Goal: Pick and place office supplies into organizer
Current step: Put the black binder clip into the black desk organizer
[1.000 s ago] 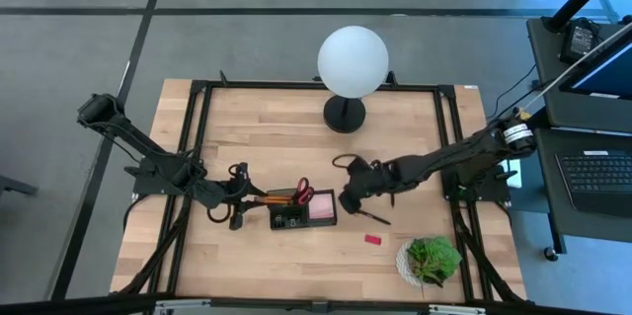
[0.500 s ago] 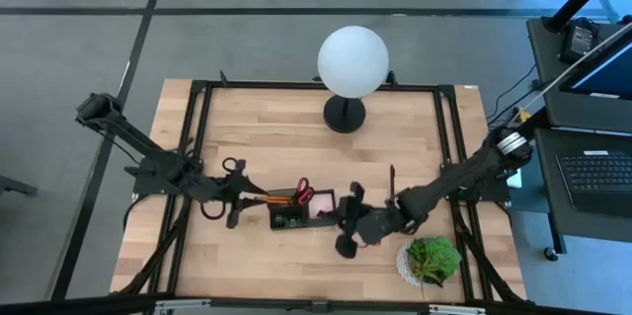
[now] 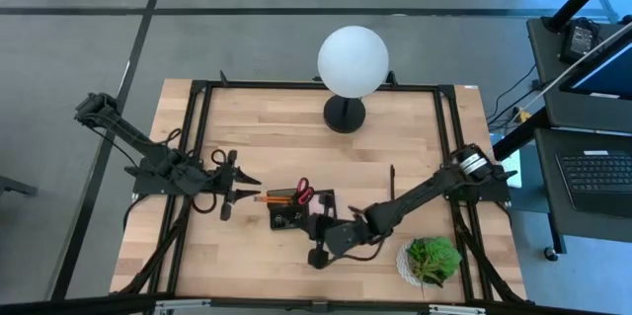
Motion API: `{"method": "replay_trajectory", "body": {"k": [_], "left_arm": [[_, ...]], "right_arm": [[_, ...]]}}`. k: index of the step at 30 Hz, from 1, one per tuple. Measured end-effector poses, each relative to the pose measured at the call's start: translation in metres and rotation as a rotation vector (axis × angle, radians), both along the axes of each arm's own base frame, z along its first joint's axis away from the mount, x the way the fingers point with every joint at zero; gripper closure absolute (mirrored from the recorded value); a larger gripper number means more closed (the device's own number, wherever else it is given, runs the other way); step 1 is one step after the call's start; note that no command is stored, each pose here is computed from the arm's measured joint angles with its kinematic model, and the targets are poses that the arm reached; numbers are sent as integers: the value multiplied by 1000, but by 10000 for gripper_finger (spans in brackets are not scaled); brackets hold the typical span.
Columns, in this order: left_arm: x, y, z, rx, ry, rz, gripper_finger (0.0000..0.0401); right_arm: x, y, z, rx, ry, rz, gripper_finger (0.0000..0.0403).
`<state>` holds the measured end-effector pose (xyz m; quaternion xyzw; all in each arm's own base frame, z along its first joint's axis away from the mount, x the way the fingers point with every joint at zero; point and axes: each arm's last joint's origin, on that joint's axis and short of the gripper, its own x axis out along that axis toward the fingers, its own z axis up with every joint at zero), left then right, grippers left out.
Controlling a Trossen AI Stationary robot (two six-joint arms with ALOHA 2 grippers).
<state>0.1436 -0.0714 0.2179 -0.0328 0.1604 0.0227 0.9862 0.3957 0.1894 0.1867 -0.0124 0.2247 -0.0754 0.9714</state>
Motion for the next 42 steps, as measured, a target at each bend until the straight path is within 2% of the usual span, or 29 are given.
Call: {"method": "replay_trajectory", "body": {"k": [7, 17, 22, 42], "left_arm": [[0, 0, 0, -15, -6, 21, 295], [0, 0, 1, -27, -11, 25, 295], [0, 0, 0, -24, -7, 25, 295], [0, 0, 0, -23, -4, 25, 295]], "right_arm": [[21, -9, -16, 1, 27, -42, 403], [29, -17, -38, -14, 51, -70, 403], [27, -17, -51, -28, 116, -32, 403], [25, -18, -51, -69, 156, -20, 399]]}}
